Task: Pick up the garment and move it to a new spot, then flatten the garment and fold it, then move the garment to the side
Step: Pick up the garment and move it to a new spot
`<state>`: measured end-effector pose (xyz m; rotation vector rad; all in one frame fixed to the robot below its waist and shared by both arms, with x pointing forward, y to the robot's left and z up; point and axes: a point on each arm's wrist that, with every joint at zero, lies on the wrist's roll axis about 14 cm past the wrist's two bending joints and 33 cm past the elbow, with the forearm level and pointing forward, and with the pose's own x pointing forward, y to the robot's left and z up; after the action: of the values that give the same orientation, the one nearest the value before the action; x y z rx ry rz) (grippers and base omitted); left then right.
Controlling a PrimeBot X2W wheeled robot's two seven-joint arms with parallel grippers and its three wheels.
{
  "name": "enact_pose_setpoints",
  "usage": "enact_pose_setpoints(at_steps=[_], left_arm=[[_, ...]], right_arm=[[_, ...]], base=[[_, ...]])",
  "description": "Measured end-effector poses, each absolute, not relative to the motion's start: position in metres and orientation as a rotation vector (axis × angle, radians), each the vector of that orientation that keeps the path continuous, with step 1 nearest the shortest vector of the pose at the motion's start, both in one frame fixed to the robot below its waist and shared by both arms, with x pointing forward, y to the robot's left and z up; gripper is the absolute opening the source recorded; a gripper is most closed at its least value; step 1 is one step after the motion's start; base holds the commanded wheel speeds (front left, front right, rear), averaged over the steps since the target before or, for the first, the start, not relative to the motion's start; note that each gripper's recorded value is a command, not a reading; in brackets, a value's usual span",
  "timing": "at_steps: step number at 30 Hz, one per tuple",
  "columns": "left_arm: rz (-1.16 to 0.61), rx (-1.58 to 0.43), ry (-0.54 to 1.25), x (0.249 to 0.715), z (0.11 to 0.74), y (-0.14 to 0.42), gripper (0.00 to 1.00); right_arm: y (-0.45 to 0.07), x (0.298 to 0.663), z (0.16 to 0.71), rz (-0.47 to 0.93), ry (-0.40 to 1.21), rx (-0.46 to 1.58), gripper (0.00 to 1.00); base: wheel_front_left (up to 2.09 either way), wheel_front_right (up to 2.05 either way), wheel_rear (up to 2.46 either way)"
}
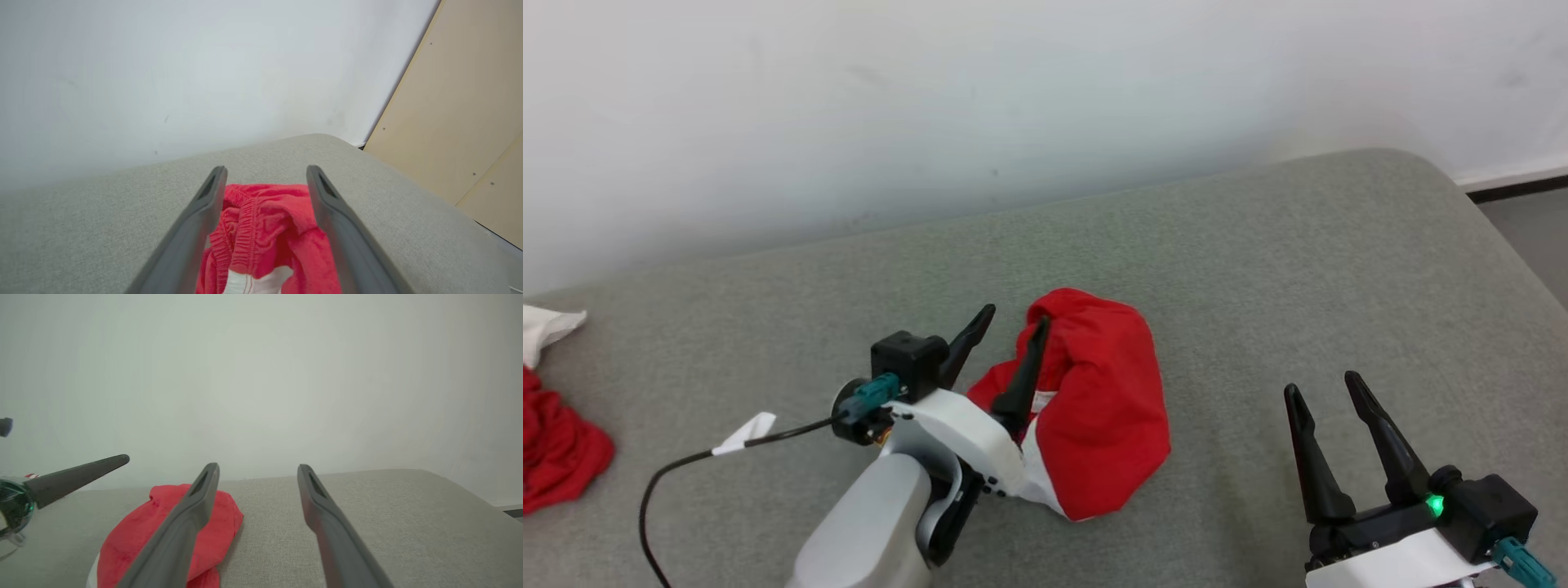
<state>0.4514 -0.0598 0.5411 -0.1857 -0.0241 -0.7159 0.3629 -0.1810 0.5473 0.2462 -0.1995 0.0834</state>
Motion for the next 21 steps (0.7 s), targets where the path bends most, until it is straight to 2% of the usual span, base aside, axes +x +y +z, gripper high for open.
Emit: enact_pose_setpoints(at_steps=[7,13,21], left_arm=[[-0.522,-0.171,-0.112,0.447,0.555,0.019,1.00],[-0.342,-0.185,-0.221,0.428,0.576,0.079,1.00],[-0.179,-0.174,-0.202,0.399,0.556,0.128,1.00]], right_arm=[[-0.158,0.368,0.550,0.158,-0.203,0.254,1.00],[-0.157,0.366,0.556,0.163,-0.222,0.256,1.00],[-0.168,0.359,0.554,0.133,-0.224,0.250,1.00]], base=[[0.00,0.00,0.00],[0.00,0.00,0.00],[0.00,0.00,0.00]])
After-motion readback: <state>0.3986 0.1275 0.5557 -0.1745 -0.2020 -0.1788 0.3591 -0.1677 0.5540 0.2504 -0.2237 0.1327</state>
